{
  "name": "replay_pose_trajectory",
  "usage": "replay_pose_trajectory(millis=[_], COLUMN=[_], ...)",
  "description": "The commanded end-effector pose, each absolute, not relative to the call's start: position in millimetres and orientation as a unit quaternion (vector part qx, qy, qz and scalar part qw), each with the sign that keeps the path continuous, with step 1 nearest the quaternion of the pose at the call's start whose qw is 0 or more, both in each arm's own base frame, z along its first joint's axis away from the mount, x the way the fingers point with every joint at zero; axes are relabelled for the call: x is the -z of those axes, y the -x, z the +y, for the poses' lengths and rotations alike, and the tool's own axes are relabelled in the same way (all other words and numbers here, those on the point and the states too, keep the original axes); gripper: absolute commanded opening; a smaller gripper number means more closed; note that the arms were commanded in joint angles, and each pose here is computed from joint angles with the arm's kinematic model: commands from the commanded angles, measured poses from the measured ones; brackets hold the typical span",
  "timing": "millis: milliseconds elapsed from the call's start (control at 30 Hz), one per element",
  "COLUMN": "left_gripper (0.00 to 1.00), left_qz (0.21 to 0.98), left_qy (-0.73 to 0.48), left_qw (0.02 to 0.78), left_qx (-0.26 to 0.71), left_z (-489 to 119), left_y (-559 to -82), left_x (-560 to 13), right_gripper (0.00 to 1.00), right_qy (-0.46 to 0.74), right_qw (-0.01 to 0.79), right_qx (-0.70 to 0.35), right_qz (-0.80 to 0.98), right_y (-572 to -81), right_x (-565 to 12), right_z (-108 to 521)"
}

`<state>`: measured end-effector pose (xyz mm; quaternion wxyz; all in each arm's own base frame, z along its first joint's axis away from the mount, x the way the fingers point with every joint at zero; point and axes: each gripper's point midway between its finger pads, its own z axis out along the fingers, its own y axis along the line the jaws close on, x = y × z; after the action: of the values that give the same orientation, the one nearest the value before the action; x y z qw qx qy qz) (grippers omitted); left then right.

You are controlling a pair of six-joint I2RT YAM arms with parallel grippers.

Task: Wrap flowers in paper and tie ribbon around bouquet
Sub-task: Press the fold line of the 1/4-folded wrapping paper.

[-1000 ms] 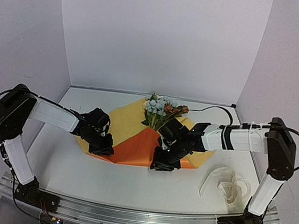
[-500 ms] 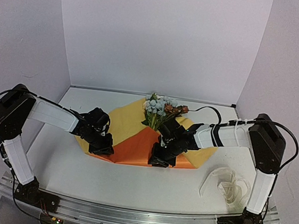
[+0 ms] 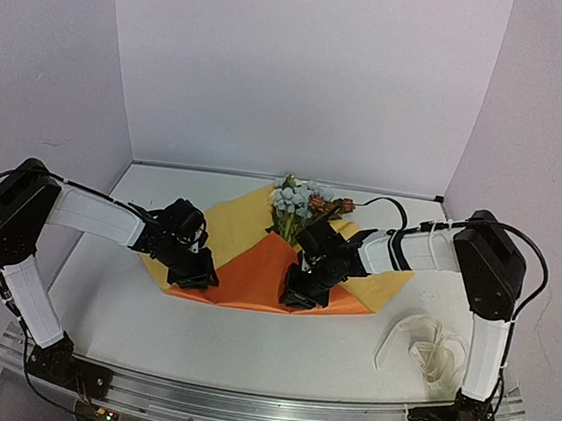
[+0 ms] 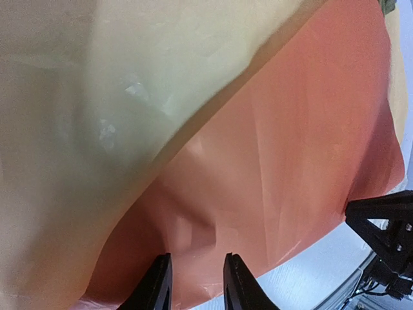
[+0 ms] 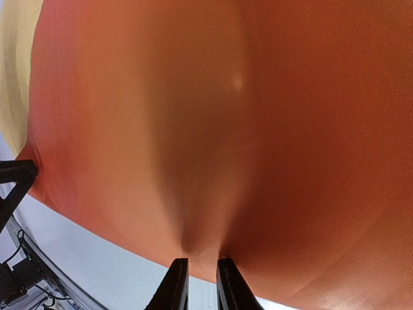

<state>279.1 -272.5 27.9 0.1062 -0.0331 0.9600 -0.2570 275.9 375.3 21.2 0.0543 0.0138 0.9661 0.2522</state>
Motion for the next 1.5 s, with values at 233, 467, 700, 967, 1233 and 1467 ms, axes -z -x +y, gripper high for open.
replay_pose_trajectory(millis=[233,467,700,967,1233,1467], left_gripper=[0.3,0.27,0.24,0.19,0.17,0.15], left_qz=[0.911,0.899,0.913,0.944,0.95,0.953], left_qy=[-0.109,-0.125,-0.107,-0.053,-0.042,-0.039], left_qw=[0.128,0.107,0.096,0.078,0.071,0.064], left_qx=[0.376,0.406,0.382,0.315,0.302,0.293], left_z=[-356.9,-380.3,-376.2,-350.2,-344.4,-338.1], left_y=[-259.2,-253.0,-256.5,-259.7,-258.4,-253.6], left_x=[-95.1,-70.1,-37.8,-3.7,6.0,13.3], right_gripper=[0.18,0.18,0.21,0.34,0.22,0.15], right_qy=[0.009,0.016,0.025,0.06,0.064,0.048], right_qw=[0.093,0.099,0.104,0.12,0.102,0.092], right_qx=[-0.232,-0.234,-0.241,-0.244,-0.245,-0.243], right_qz=[0.968,0.967,0.965,0.961,0.962,0.964], right_y=[-297.1,-297.9,-297.4,-282.7,-266.8,-264.9], right_x=[-27.5,-36.0,-46.9,-72.8,-56.1,-33.4], right_z=[376.5,377.6,378.4,373.9,378.9,381.8])
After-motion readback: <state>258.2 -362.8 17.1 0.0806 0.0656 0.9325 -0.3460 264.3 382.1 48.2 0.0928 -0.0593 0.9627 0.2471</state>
